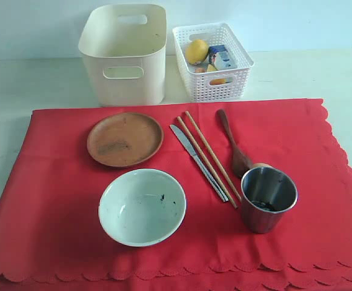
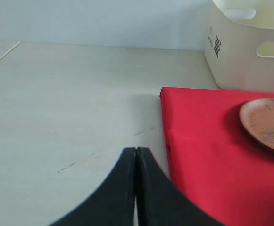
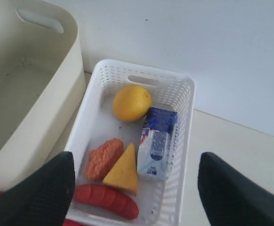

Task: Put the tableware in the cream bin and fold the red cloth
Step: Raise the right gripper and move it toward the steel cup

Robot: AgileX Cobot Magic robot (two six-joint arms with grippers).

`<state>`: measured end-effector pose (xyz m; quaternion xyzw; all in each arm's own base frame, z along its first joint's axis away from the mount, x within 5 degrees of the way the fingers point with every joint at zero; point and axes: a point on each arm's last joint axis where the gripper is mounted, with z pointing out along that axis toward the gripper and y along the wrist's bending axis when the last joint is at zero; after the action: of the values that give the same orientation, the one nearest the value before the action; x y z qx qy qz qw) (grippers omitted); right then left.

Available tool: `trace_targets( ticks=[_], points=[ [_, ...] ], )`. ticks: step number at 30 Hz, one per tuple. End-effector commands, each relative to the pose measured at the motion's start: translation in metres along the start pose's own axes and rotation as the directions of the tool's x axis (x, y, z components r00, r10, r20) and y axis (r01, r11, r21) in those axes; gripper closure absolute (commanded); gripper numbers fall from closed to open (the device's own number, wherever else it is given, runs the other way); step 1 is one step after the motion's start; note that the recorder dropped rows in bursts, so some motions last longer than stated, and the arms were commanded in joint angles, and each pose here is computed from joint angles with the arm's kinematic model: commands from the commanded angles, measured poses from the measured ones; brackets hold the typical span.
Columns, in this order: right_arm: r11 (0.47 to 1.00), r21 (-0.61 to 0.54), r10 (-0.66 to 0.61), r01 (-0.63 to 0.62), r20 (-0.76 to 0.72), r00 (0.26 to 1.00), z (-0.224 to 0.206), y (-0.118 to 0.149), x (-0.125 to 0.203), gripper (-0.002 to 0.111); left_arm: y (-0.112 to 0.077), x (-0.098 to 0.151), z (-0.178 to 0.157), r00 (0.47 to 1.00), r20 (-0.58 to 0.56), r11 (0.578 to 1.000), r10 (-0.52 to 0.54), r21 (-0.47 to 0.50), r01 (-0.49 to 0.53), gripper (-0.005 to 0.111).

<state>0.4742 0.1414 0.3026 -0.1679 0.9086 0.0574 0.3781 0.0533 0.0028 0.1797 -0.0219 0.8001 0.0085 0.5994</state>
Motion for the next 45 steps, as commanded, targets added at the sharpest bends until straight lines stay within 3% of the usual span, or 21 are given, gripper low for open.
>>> trace_targets(
  ticks=[1, 14, 24, 36, 45],
  points=[
    [0.999, 0.026, -0.023, 0.024, -0.044, 0.999, -0.035, -0.003, -0.005, 0.04, 0.0, -0.002, -0.001, 1.0, 0.019, 1.0, -0.003, 0.001, 0.003, 0.107],
    [0.999, 0.033, -0.023, 0.028, -0.143, 0.989, -0.101, -0.002, -0.004, 0.04, 0.0, -0.002, -0.001, 1.0, 0.019, 1.0, -0.003, 0.001, 0.003, 0.107],
    [0.999, 0.044, -0.01, 0.016, -0.14, 0.99, -0.143, -0.002, -0.006, 0.04, 0.0, -0.002, -0.001, 1.0, 0.019, 1.0, -0.003, 0.001, 0.003, 0.107],
    [0.988, 0.146, -0.047, 0.045, 0.006, 0.999, -0.221, -0.007, -0.012, 0.04, 0.0, -0.002, -0.001, 1.0, 0.019, 1.0, -0.003, 0.001, 0.003, 0.107],
    [0.987, 0.161, -0.052, 0.03, 0.139, 0.989, -0.287, -0.004, -0.008, 0.04, 0.0, -0.002, -0.001, 1.0, 0.019, 1.0, -0.003, 0.001, 0.003, 0.107]
  ],
)
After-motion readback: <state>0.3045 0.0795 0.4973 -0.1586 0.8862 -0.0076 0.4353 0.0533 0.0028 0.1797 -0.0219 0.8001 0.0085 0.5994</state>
